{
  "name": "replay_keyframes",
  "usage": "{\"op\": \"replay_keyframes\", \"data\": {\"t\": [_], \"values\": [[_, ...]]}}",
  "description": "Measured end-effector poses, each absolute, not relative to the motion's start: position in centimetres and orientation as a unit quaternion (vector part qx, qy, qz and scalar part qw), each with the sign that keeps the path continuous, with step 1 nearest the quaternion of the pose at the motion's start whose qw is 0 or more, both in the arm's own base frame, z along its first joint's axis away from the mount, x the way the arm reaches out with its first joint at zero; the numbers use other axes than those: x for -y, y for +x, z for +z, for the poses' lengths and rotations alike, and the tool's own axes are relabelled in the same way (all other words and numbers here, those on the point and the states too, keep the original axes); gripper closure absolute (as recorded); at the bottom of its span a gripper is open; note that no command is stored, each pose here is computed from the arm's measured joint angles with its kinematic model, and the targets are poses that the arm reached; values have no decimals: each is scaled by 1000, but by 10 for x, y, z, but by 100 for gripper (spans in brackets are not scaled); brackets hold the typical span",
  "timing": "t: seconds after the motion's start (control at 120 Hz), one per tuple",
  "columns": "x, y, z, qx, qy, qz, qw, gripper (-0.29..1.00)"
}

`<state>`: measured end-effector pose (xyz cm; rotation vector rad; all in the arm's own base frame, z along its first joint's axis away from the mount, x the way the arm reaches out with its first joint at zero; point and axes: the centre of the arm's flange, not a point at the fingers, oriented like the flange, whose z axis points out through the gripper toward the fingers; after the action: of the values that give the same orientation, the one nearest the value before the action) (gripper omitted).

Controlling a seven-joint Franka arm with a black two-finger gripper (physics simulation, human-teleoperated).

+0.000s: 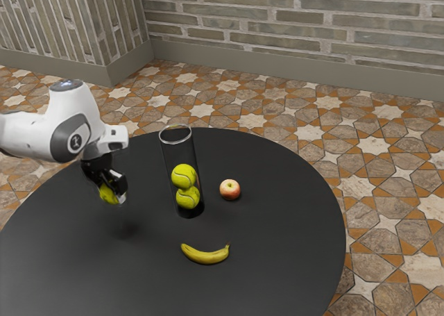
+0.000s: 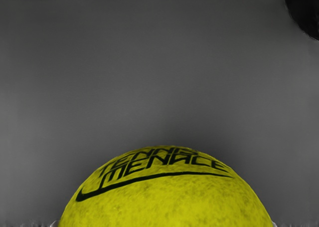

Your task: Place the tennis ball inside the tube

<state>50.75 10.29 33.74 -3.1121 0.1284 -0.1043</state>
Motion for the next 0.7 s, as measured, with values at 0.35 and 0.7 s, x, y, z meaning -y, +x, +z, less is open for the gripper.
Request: {"op": "replay_keyframes", "data": {"t": [0.35,0.7], "values": [[-33,529,491,-77,-995,-59,2,29],[23,555,547,-129,-990,-60,-19,28]]}}
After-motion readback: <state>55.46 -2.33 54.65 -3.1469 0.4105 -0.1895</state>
